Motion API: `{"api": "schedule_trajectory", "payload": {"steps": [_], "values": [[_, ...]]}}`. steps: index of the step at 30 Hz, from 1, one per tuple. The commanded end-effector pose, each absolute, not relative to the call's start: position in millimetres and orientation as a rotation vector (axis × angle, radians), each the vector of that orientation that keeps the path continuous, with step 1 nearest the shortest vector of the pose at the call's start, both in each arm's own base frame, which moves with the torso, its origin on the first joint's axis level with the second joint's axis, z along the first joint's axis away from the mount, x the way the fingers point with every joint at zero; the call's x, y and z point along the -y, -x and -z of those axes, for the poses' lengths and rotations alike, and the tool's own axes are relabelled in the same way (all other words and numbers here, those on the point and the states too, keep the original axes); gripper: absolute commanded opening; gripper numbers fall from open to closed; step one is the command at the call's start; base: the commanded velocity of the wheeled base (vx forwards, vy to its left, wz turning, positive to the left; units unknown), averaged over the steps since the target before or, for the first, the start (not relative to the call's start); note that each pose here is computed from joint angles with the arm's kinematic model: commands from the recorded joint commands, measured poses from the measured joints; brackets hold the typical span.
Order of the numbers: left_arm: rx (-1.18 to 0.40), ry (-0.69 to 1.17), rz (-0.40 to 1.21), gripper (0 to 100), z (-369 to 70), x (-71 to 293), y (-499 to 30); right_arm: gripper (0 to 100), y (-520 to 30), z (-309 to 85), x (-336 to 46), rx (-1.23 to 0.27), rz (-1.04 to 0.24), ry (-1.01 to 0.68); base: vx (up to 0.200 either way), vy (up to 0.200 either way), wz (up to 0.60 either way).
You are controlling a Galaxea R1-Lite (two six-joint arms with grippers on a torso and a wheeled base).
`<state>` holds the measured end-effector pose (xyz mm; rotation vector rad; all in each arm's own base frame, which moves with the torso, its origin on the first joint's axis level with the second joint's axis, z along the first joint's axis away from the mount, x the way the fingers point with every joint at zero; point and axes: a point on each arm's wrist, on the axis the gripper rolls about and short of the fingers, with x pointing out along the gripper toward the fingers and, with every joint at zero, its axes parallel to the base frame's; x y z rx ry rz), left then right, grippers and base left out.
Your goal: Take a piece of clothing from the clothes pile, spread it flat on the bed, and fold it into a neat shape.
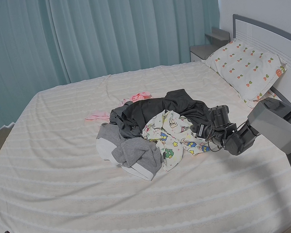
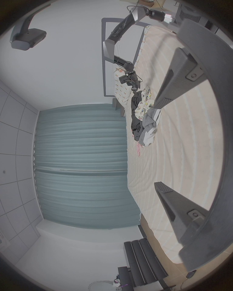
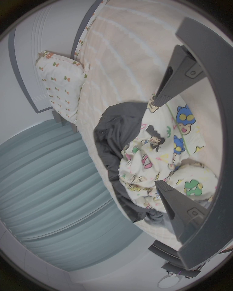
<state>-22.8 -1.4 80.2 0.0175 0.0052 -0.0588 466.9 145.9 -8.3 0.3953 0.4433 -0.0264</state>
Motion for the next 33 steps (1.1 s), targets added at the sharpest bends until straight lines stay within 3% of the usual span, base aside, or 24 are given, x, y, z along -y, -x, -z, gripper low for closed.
{"api": "schedule_trajectory", "payload": {"steps": [1,18,33], "values": [[-0.007,-0.018,0.058,100,-75,1,23,100,-467,33,-145,-0.483,0.041,-0.374,0.0,0.0,0.0],[-0.007,-0.018,0.058,100,-75,1,23,100,-477,79,-158,-0.509,0.037,-0.222,0.0,0.0,0.0],[-0.007,-0.018,0.06,100,-75,1,23,100,-479,78,-169,-0.566,-0.005,-0.098,0.0,0.0,0.0]]}}
